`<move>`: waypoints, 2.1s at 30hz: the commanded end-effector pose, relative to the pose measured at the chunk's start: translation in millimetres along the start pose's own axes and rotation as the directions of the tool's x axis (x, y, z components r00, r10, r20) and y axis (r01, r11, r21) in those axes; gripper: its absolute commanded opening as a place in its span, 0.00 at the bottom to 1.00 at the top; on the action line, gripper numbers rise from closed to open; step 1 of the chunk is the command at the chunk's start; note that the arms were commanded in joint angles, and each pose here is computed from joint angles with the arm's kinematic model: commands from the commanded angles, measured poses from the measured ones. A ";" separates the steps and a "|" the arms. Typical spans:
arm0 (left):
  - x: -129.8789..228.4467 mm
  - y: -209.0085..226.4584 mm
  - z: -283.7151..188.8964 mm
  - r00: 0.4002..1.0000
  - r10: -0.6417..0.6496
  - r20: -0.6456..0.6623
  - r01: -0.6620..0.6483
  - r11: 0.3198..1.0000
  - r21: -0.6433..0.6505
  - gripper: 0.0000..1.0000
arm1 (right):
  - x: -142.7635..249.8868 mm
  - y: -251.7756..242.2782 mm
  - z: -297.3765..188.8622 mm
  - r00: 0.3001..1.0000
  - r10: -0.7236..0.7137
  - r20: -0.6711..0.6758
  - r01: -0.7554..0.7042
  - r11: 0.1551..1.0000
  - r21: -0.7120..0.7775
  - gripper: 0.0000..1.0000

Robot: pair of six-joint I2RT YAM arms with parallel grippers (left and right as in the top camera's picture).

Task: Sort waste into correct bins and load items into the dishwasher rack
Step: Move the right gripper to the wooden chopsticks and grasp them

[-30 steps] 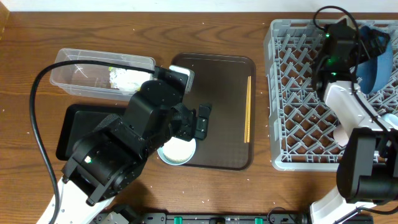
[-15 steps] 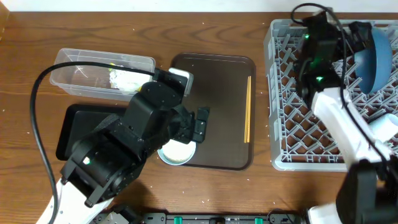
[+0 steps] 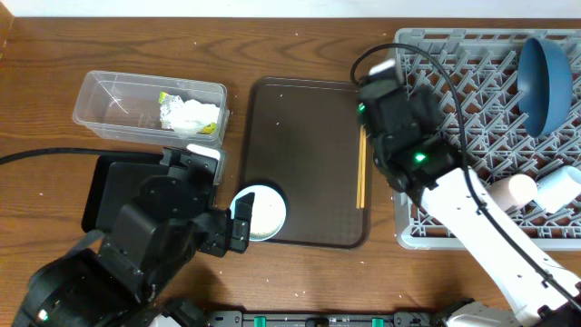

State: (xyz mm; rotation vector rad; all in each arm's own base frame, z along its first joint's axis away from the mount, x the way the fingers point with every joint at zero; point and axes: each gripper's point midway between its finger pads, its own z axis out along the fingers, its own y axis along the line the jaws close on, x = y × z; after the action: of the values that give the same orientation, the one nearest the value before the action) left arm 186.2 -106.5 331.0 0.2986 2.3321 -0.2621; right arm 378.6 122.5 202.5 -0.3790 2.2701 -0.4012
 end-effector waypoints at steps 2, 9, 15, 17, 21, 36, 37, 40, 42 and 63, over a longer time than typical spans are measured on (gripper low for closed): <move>-0.7 4.3 -0.3 0.999 -0.037 0.001 0.037 0.999 -0.026 0.98 | 26.9 66.6 0.7 0.887 0.384 -0.254 -0.446 0.856 -0.262 0.79; -3.2 3.5 -0.2 0.999 -0.039 0.011 0.039 0.999 -0.023 0.98 | 59.4 98.5 32.1 0.798 0.439 -0.414 -0.547 0.815 -0.191 0.63; -2.0 3.8 0.0 0.999 -0.038 0.005 0.038 0.999 -0.025 0.98 | 96.6 118.1 64.5 0.714 0.460 -0.528 -0.587 0.804 -0.093 0.52; 0.5 4.8 0.0 0.999 -0.035 -0.005 0.035 0.999 -0.029 0.98 | 102.0 118.4 72.2 0.708 0.461 -0.535 -0.584 0.808 -0.078 0.52; 5.6 6.6 -0.2 0.999 -0.031 -0.025 0.030 0.999 -0.037 0.98 | 107.3 117.1 83.3 0.699 0.469 -0.539 -0.587 0.808 -0.058 0.49; 5.5 6.7 -0.2 0.999 -0.031 -0.025 0.030 0.999 -0.038 0.98 | 131.2 111.3 105.6 0.715 0.435 -0.548 -0.515 0.857 0.008 0.37; 5.6 6.7 -0.3 0.999 -0.030 -0.025 0.029 0.999 -0.037 0.98 | 130.9 112.0 105.8 0.719 0.428 -0.547 -0.511 0.860 0.001 0.34; 5.5 6.7 -0.2 0.999 -0.031 -0.025 0.030 0.999 -0.037 0.98 | 131.6 114.1 104.7 0.725 0.407 -0.556 -0.500 0.866 -0.018 0.31; 5.5 6.7 -0.2 0.999 -0.031 -0.025 0.030 0.999 -0.037 0.98 | 132.2 114.9 104.4 0.723 0.405 -0.559 -0.500 0.866 -0.021 0.30; 5.3 6.3 1.3 0.999 -0.030 -0.029 0.029 0.999 -0.039 0.98 | 109.4 121.6 86.0 0.787 0.314 -0.531 -0.469 0.864 -0.184 0.32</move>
State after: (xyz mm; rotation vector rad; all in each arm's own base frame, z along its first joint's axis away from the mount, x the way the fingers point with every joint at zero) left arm 183.4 -102.8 323.7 0.2666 2.3752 -0.2456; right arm 358.9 180.3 34.0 0.0024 2.8157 0.1192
